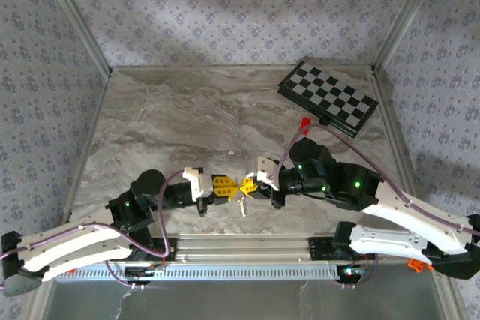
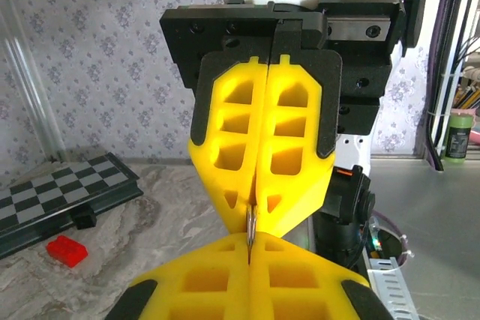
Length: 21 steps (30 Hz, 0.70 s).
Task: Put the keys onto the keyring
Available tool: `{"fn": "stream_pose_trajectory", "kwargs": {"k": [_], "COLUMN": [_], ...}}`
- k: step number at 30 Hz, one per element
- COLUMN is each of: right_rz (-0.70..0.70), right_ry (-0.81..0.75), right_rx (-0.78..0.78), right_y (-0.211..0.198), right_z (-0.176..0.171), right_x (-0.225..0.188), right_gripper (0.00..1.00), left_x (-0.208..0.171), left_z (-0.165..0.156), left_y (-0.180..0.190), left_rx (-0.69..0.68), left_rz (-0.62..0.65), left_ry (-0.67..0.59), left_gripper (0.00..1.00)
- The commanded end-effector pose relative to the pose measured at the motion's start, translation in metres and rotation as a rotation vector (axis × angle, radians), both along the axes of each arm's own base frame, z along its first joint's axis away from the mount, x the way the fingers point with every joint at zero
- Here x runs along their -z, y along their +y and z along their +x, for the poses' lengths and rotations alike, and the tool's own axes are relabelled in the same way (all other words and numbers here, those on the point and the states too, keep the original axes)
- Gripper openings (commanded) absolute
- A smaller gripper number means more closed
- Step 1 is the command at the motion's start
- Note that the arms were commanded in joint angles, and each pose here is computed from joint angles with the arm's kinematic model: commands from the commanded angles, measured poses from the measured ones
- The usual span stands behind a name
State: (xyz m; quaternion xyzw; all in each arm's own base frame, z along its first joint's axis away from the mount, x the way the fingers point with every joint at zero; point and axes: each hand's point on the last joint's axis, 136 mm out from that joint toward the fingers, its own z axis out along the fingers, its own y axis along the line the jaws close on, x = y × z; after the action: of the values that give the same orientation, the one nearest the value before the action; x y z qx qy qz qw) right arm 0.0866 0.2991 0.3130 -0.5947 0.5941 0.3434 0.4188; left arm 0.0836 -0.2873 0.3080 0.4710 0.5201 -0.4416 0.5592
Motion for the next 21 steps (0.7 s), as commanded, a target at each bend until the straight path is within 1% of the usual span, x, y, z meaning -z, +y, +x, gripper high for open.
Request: {"fn": "stream_pose_trajectory", "kwargs": {"k": [1, 4, 5, 8, 12, 14, 17, 21], "right_rz": [-0.008, -0.040, -0.049, -0.105, -0.197, -0.207, -0.239, -0.251], "right_ry": [-0.025, -0.024, -0.023, -0.021, -0.028, -0.034, -0.029, -0.027], "right_rx": [0.025, 0.037, 0.039, 0.046, 0.057, 0.064, 0.060, 0.049], "right_y": [-0.003, -0.005, -0.005, -0.006, -0.006, -0.005, -0.005, -0.002], "right_z": [0.003, 0.005, 0.005, 0.007, 0.011, 0.013, 0.013, 0.012], "right_x": [-0.005, -0.002, -0.002, 0.004, 0.018, 0.012, 0.015, 0.017], "right_gripper": [0.00, 0.00, 0.00, 0.00, 0.00, 0.00, 0.00, 0.00], "left_x": [-0.001, 0.007, 0.007, 0.004, 0.004, 0.007, 0.007, 0.006], "left_z": [0.016, 0.018, 0.017, 0.013, 0.008, 0.008, 0.006, 0.007], "left_y": [0.013, 0.019, 0.020, 0.021, 0.013, 0.010, 0.005, 0.000], "left_rx": [-0.116, -0.134, -0.132, -0.114, -0.067, -0.056, -0.035, -0.027], "left_rz": [0.096, 0.173, 0.189, 0.204, 0.216, 0.230, 0.229, 0.227], "left_ry": [-0.048, -0.052, -0.053, -0.050, -0.031, -0.024, -0.022, -0.029], "left_gripper": [0.21, 0.31, 0.33, 0.34, 0.36, 0.37, 0.37, 0.34]}}
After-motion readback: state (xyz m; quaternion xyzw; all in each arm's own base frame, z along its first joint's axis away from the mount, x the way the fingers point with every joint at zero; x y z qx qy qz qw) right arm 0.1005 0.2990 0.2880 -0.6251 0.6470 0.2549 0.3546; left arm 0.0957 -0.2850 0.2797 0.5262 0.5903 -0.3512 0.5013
